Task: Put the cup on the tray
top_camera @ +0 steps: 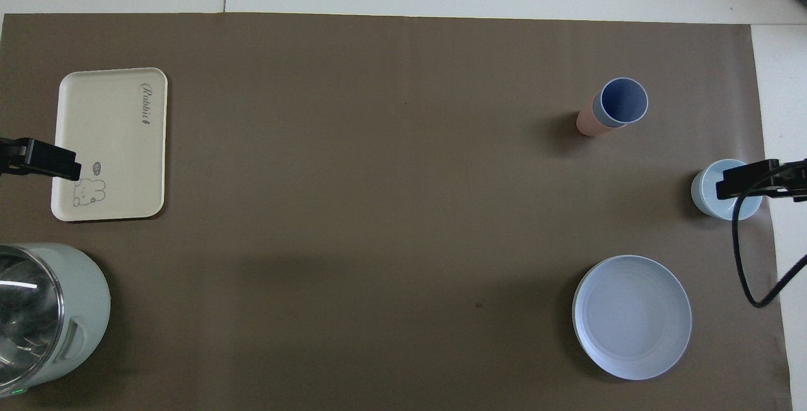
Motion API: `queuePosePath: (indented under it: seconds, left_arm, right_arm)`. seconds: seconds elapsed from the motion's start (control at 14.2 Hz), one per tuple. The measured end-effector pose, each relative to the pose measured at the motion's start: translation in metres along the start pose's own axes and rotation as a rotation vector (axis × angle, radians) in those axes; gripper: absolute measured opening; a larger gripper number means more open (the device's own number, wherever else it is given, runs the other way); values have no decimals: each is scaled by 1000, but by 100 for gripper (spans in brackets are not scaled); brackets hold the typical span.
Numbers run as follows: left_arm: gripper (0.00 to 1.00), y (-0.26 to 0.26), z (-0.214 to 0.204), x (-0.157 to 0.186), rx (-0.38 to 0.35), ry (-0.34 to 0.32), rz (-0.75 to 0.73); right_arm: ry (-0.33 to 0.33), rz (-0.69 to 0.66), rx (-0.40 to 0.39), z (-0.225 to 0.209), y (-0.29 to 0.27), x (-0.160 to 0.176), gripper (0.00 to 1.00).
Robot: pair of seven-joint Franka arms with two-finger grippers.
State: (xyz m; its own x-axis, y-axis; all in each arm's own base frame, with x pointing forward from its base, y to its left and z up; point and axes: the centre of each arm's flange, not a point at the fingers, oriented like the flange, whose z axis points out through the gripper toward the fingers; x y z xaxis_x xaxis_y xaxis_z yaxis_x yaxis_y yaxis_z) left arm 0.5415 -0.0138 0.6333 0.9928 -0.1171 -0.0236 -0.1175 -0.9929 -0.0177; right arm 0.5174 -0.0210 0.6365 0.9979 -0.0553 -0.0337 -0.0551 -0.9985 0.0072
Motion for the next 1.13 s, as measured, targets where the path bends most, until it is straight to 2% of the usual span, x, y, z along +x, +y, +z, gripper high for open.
queuePosePath:
  seconds: [0.71,1.13]
  left_arm:
    - [100,0,0,0,0,-1,1]
    - [100,3,3,-5,-3,-38,3]
  right_arm:
    - [0,-1,0,0,0,0,100]
    - [0,-1,0,0,0,0,100]
